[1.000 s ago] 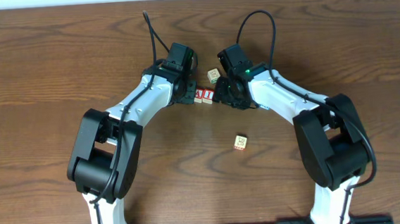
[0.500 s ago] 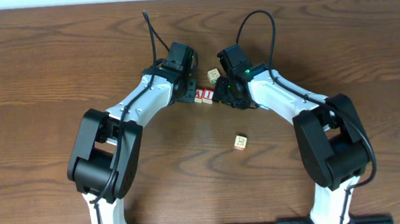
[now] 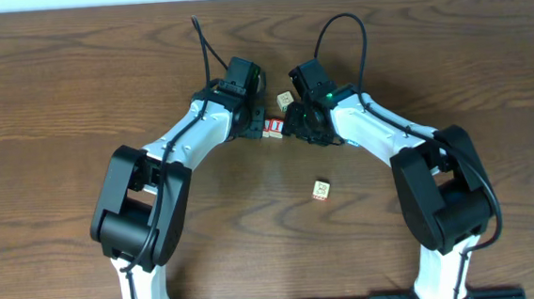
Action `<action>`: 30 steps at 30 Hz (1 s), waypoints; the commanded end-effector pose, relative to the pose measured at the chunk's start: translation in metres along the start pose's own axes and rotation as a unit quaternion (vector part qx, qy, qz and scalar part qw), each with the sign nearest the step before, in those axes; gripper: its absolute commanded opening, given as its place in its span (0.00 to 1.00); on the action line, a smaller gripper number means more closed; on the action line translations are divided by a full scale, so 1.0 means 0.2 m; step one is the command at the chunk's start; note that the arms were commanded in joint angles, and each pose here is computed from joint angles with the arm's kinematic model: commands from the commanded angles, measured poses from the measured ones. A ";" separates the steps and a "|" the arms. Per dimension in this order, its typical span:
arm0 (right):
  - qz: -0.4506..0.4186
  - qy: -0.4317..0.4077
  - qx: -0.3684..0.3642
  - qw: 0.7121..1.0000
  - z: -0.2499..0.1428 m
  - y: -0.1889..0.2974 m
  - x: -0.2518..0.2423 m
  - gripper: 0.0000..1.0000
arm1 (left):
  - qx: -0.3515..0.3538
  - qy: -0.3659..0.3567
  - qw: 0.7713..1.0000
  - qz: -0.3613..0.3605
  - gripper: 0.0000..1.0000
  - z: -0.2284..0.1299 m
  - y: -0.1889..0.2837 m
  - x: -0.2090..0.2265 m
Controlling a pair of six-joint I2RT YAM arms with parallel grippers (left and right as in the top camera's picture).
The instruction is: Spell out Ai2
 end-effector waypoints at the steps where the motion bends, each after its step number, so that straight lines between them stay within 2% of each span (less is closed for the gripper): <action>1: -0.029 0.003 0.015 0.999 -0.04 -0.09 -0.05 0.59 | 0.016 -0.001 1.000 0.004 0.29 -0.04 -0.02 0.00; 30: -0.043 0.023 0.000 0.999 -0.01 -0.09 -0.07 0.59 | 0.029 -0.002 1.000 0.010 0.29 -0.07 -0.02 0.00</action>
Point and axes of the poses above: each gripper's point midway between its finger pads, its own y axis back along the fingers, its own x axis along the line the jaws close on, z = x × y, the point moved 5 cm from there along y, back along the fingers, and after that the axes turned 12 degrees about y, right-handed, at the moved point
